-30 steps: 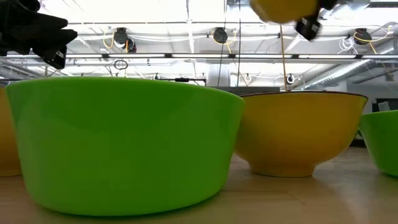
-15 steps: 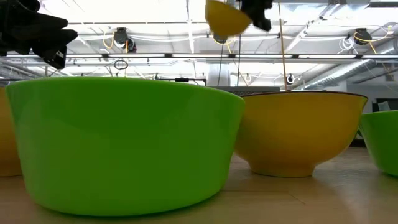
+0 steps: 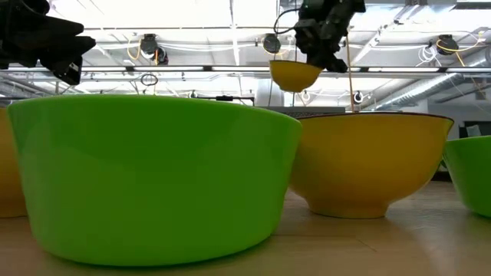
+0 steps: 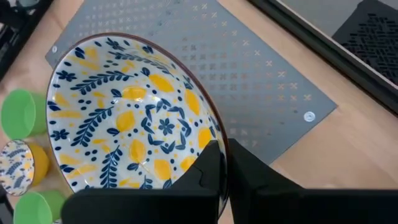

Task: Pick & Place Mini bowls
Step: Put the right white patterned bowl on the shelf

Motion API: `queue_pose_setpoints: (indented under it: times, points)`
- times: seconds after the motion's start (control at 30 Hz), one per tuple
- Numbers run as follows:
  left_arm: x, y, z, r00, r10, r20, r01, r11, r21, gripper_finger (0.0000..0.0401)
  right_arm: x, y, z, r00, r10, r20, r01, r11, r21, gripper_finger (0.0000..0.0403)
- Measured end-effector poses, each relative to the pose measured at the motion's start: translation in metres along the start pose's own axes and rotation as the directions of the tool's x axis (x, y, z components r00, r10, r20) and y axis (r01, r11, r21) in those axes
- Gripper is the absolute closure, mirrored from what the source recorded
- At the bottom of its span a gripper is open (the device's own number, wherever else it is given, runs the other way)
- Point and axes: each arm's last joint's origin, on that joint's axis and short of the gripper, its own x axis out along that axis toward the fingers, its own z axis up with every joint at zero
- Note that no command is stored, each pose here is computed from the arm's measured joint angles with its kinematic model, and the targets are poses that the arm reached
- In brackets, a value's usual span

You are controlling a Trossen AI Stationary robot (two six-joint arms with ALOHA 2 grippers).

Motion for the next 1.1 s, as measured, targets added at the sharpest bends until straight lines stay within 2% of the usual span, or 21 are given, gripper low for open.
queue_pose_setpoints:
  times: [0.37,0.77,1.1]
  points:
    - [0.000,0.000,0.000,1.000,0.000,0.000,0.000,1.000,0.000,0.0270,0.031,-0.016,-0.018,0.992,-0.026,-0.121,0.030,0.999,0.027,0.0403]
    - [0.000,0.000,0.000,1.000,0.000,0.000,0.000,1.000,0.000,0.0270,0.033,-0.016,-0.013,0.997,-0.020,-0.073,0.022,1.000,0.021,0.0397]
    - [0.000,0.000,0.000,1.000,0.000,0.000,0.000,1.000,0.000,0.0270,0.033,-0.016,-0.014,0.996,-0.023,-0.082,0.025,0.999,0.026,0.0394]
